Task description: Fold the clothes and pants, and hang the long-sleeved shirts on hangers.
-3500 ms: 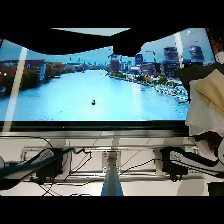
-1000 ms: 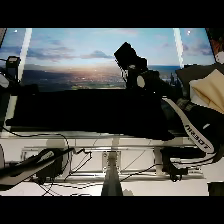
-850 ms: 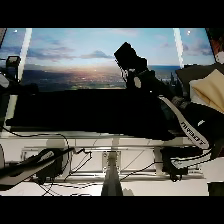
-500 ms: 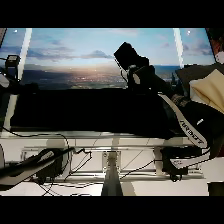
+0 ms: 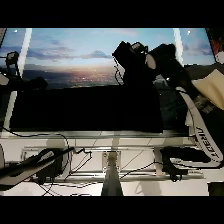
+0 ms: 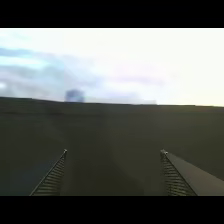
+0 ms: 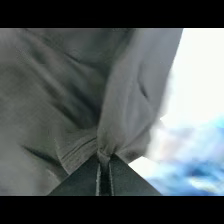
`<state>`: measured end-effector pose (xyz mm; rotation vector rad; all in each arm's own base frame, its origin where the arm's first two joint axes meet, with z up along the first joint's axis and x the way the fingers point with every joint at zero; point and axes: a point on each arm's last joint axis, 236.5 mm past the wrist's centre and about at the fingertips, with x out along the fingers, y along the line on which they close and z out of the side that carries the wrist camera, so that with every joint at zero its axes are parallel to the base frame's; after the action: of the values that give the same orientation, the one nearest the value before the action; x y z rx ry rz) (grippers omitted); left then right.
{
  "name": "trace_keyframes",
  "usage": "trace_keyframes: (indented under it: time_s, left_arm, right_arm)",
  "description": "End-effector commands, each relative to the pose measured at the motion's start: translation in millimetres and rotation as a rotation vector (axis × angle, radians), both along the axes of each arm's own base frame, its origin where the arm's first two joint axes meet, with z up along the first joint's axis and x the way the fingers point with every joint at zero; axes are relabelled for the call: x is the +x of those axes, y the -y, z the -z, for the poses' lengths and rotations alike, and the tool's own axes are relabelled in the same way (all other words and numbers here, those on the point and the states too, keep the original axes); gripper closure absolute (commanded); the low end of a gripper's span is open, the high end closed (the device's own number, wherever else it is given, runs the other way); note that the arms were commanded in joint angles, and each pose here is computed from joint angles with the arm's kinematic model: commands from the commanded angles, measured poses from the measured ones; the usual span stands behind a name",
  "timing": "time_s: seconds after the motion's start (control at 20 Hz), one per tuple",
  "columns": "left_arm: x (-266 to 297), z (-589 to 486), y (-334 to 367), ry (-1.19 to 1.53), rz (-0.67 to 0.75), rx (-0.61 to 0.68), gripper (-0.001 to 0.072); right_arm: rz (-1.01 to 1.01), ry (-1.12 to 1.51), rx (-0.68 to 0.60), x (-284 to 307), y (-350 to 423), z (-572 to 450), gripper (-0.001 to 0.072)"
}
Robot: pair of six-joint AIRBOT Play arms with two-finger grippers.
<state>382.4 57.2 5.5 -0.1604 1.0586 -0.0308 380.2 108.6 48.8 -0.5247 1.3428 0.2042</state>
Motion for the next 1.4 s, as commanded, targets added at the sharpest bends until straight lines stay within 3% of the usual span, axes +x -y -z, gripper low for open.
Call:
trace_keyframes:
  time_s: [0.0, 0.15, 0.2, 0.25, 0.3, 0.45, 0.55, 0.65, 1.0, 1.3, 1.35]
  left_arm:
    - [3, -3, 9, 0.014, -0.01, -0.049, 0.0056]
    - [1, -2, 10, 0.004, -0.006, -0.053, 0.0056]
    - [1, -2, 11, 0.006, -0.008, -0.059, 0.0056]
    - [2, -3, 12, 0.007, -0.009, -0.064, 0.0056]
    - [3, -3, 14, 0.01, -0.011, -0.073, 0.0056]
    - [6, -7, 22, 0.024, -0.017, -0.116, 0.0056]
    - [7, -8, 30, 0.028, -0.006, -0.132, 0.0056]
    - [8, -8, 39, 0.028, 0.014, -0.133, 0.0056]
    - [9, -9, 61, 0.027, 0.064, -0.145, 0.0056]
    - [9, -9, 65, 0.027, 0.074, -0.144, 0.0056]
    - [9, -9, 65, 0.027, 0.074, -0.144, 0.0056]
  right_arm:
    - [0.055, -0.115, -0.108, -24, 84, -21, 0.0696]
    - [0.214, -0.132, -0.104, -24, 162, -15, 0.0677]
    - [0.274, -0.105, -0.095, -21, 189, -12, 0.0478]
    - [0.333, -0.083, -0.088, -20, 212, -12, 0.0157]
    - [0.383, -0.065, -0.075, -20, 225, -12, -0.0002]
    - [0.452, 0.021, 0.075, 0, 210, -8, 0.0012]
    - [0.397, 0.126, 0.28, 39, 158, -11, 0.0021]
    - [0.319, 0.268, 0.401, 83, 109, -22, 0.0021]
    - [0.074, 0.339, 0.468, 148, -45, 62, 0.0028]
    - [0.139, 0.155, 0.432, 148, -51, 156, 0.0053]
    - [0.137, 0.153, 0.432, 152, -52, 160, 0.0104]
